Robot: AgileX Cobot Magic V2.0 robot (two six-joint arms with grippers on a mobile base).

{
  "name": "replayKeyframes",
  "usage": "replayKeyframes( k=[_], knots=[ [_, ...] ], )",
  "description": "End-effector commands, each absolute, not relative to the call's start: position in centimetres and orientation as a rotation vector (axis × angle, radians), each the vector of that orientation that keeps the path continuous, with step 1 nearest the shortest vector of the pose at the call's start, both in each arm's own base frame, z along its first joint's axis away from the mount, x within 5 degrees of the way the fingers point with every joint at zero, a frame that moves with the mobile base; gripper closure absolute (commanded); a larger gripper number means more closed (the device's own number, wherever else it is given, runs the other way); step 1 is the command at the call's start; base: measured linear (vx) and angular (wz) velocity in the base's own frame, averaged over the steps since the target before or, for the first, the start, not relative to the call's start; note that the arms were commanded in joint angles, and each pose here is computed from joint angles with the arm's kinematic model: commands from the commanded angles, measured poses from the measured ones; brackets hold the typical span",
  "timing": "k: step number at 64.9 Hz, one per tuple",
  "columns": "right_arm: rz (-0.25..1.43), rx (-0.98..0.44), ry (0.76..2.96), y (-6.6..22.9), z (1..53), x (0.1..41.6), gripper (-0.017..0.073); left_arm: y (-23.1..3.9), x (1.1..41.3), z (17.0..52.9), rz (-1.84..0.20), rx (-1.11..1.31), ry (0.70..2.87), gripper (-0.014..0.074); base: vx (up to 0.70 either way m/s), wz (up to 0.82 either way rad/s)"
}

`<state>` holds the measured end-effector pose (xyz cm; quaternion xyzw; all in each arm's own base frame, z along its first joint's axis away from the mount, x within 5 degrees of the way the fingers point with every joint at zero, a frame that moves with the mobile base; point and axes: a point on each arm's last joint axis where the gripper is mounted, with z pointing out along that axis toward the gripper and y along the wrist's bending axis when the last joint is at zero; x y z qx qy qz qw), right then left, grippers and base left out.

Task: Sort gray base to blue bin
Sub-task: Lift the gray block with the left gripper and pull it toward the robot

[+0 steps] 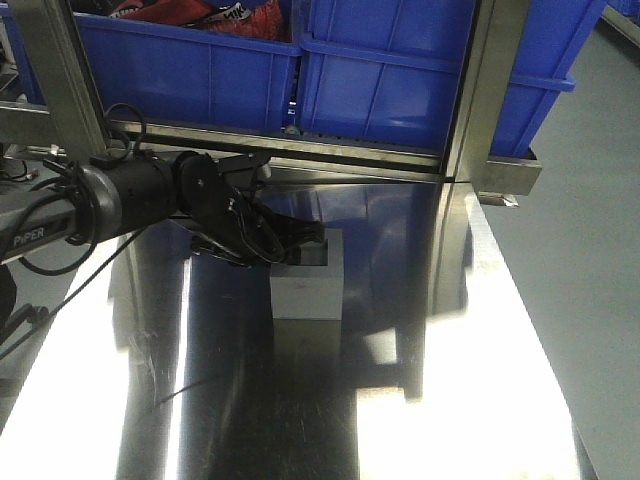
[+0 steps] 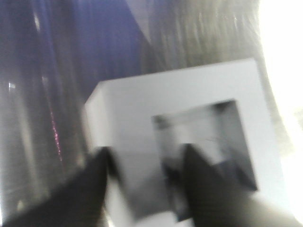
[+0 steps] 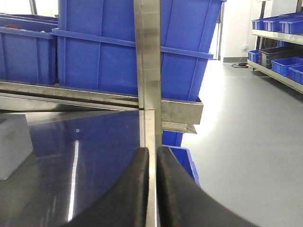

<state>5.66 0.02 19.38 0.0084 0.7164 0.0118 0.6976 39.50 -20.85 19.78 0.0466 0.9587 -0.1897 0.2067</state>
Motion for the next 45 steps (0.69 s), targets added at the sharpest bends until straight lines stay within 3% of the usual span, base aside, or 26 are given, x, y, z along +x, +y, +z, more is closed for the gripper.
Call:
replayKeyframes(
  k=[1,10,19,45],
  knots=[
    [0.015,0.009,1.504,0.0,20.3,5.6,0.0564,-20.8,39.1,21.2,-0.517,0.177,2.666,0.0463,0.0,0.0],
    [0.015,0.009,1.504,0.0,20.3,5.6,0.0564,-20.8,39.1,21.2,-0.508,0.216,2.657,0.0569,0.0,0.0],
    [0.015,0.009,1.504,0.0,20.3,5.6,0.0564,-20.8,39.2,22.4,-0.516,0.212,2.589,0.0596,0.0,0.0],
    [0.015,0.009,1.504,0.0,20.3,5.6,0.0564,-18.8,36.6,34.8,-0.531,0.242,2.135,0.0589,0.0,0.0]
  ],
)
